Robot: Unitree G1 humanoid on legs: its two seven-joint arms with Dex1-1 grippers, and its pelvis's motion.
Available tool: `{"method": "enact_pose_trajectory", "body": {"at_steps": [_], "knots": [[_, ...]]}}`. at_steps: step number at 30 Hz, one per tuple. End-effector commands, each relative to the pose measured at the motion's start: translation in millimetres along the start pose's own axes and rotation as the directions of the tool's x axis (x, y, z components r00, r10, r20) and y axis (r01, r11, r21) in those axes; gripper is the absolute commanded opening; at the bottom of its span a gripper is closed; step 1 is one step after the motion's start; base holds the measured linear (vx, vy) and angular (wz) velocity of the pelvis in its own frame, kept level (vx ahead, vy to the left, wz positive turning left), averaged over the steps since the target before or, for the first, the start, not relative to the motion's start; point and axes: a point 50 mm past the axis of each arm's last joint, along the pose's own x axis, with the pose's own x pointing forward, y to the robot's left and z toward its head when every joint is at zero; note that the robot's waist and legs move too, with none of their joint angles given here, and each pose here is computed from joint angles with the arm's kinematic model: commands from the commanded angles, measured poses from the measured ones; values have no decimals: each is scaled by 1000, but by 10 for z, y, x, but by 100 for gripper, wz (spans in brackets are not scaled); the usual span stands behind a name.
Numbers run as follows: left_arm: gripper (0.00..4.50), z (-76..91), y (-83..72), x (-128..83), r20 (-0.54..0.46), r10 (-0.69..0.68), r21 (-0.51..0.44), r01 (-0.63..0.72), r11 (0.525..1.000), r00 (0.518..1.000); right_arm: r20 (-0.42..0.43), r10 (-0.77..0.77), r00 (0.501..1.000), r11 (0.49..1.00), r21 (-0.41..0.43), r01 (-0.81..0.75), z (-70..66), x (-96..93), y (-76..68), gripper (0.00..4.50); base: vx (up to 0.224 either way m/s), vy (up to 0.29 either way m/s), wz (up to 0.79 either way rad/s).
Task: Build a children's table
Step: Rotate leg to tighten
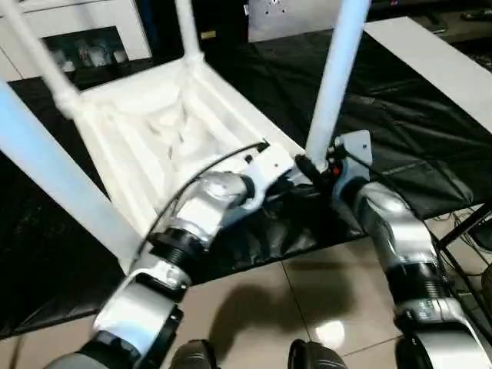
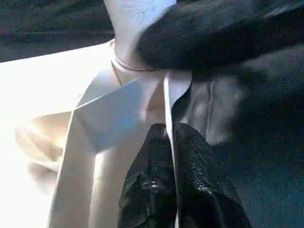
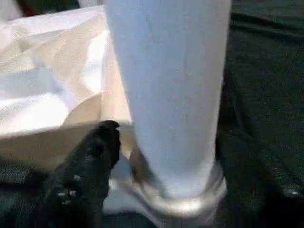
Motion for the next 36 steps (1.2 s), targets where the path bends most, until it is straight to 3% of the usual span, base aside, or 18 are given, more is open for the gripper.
{"method": "enact_pose_trajectory", "body": {"at_steps": [1,2,5,7,10,17,22,24,25,27,30,34,35,36], "knots": [[0,-33,35,-19,-31,-7,37,8,999,999,32,32,999,999,-10,-32,69,-50,-5,383,0,0,0],[0,-64,86,-69,-43,-27,72,30,997,999,35,77,996,997,-34,-76,70,-179,-23,391,0,0,0],[0,-90,119,-115,-48,-61,117,67,991,997,27,109,994,993,-49,-107,56,-293,-29,402,0,0,0],[0,-114,132,-138,-59,-82,130,89,987,995,24,119,993,992,-49,-117,49,-350,-28,434,0,0,0],[0,-23,154,-191,16,-168,284,157,946,986,20,162,987,987,-17,-162,24,-576,27,444,0,0,0],[0,58,131,-184,59,-230,411,186,892,971,3,173,985,985,5,-173,28,-758,75,444,0,0,0],[0,-34,192,-189,40,-138,481,102,871,990,14,136,991,990,-27,-135,34,-814,94,444,0,0,0],[0,-57,218,-231,79,-132,447,83,890,988,11,144,990,989,-36,-143,41,-807,155,444,0,0,0],[29,-57,218,-232,80,-133,446,84,891,988,11,144,990,989,-36,-143,41,-806,156,448,0,0,0],[58,-35,218,-290,190,-153,351,79,933,970,3,142,990,990,-10,-142,52,-782,228,450,0,0,0],[72,-39,207,-332,268,-164,264,92,960,949,-10,126,992,992,32,-125,56,-757,274,450,0,0,0],[100,-53,242,-396,377,-51,133,0,991,925,-32,102,994,993,55,-100,33,-736,334,450,0,0,0],[105,-113,261,-450,407,44,-17,-40,999,912,-50,74,996,992,107,-68,1,-723,374,450,0,0,0],[105,-131,263,-475,418,78,-68,-54,996,905,-61,71,996,992,105,-64,-13,-724,393,450,0,0,0]]}}
